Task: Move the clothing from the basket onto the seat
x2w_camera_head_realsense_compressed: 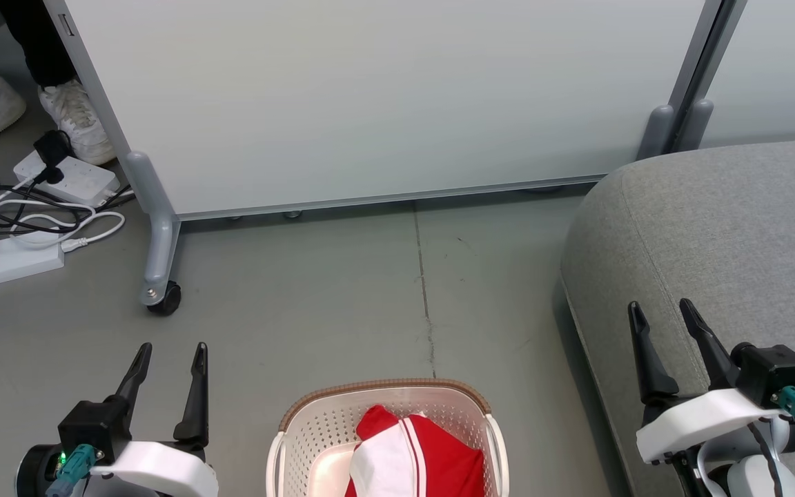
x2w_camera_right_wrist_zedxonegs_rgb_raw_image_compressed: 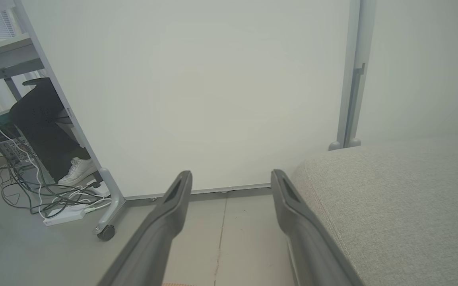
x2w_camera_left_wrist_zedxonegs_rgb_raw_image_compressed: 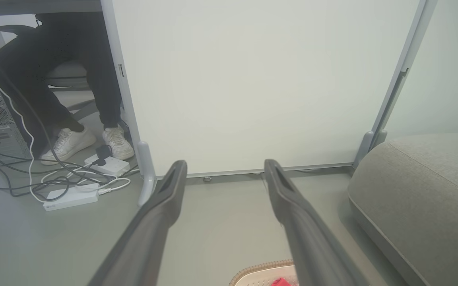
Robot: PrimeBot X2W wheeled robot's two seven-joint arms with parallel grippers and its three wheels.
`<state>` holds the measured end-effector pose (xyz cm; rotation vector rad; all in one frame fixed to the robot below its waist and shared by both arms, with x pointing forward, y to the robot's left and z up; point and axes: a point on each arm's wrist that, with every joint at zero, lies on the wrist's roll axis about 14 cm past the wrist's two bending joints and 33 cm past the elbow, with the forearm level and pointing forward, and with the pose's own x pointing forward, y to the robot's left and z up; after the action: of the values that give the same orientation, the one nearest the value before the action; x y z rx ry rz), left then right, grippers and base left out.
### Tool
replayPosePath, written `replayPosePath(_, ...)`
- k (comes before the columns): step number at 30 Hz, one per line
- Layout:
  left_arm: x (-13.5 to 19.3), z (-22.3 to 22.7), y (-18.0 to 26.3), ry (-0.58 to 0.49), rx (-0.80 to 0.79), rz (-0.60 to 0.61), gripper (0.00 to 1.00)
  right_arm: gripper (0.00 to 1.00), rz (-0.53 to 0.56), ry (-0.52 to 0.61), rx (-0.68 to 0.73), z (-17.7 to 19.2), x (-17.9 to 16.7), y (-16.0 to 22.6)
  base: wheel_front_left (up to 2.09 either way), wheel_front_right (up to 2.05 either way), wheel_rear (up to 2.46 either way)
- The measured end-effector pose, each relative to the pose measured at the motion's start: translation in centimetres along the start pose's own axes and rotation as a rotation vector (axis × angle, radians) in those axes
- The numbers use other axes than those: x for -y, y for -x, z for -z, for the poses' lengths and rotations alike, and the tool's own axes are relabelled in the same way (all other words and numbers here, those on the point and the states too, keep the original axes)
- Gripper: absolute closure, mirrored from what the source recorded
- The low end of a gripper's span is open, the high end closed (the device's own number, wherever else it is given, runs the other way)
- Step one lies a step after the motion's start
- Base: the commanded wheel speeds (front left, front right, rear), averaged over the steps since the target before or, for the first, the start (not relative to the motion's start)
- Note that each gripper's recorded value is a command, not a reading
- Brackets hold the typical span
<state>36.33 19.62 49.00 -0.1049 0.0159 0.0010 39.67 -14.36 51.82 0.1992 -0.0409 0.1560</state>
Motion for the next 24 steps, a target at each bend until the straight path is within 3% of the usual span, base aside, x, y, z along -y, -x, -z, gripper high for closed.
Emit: replayPosePath(24, -0.2, 0.5, 1.0, -0.142, -0.006, 0.004, 0.0, 0.0, -0.02, 0.08, -0.002, 0.9, -0.3, 0.5, 0.0, 0.0, 0.0)
